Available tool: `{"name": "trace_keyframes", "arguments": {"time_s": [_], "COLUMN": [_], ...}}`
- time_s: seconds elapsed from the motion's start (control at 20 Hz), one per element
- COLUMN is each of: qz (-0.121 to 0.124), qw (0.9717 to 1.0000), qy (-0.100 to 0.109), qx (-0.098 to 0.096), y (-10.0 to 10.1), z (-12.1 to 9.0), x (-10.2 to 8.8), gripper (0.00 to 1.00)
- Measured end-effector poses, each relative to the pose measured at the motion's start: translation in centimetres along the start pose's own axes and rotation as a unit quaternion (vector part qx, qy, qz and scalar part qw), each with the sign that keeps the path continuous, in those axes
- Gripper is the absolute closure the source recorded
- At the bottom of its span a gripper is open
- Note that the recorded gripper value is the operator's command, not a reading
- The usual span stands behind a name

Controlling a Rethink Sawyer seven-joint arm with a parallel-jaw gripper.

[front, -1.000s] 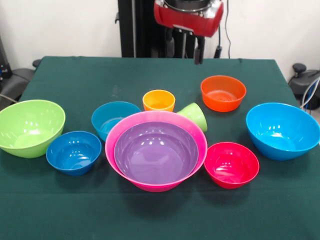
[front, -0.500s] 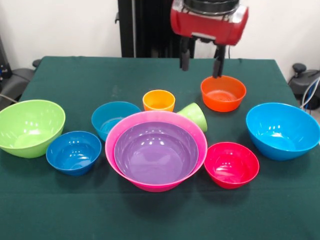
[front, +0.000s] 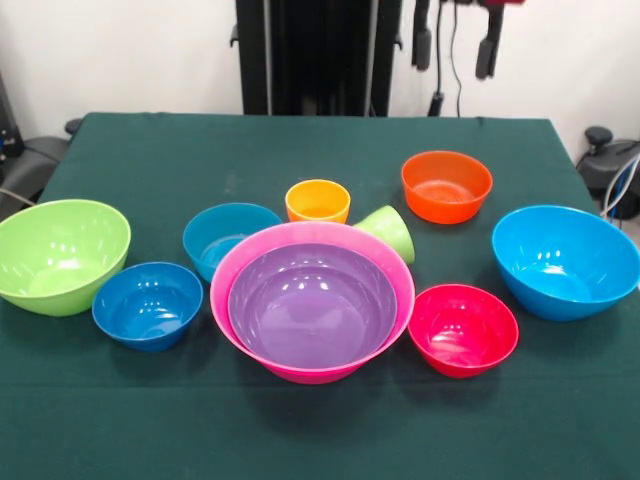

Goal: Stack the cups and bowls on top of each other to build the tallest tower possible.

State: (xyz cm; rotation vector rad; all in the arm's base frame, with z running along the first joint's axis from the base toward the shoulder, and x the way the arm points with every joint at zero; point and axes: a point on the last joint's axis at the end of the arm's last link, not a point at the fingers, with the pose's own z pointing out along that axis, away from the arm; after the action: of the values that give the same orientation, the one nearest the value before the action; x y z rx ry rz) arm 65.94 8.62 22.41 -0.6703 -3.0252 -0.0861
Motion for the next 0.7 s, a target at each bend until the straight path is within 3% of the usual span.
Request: {"name": "trace_keyframes", "arguments": {"time_s": [0.25, 0.5, 0.55, 0.7], "qz": [0.011, 0.019, 0.027, 0.036], "qw": [0.9999, 0.9995, 0.9993, 0.9989], "qy": [-0.009, -0.021, -0.025, -0.027], "qx": [-0.009, -0.011, -0.011, -0.011], "y": [-1.7, -3.7, -4.8, -6.2], "z": [0.2, 1.2, 1.7, 2.2], "x": [4.0, 6.4, 7.2, 7.7], "gripper": [0.0, 0.0, 0.0, 0.0]}}
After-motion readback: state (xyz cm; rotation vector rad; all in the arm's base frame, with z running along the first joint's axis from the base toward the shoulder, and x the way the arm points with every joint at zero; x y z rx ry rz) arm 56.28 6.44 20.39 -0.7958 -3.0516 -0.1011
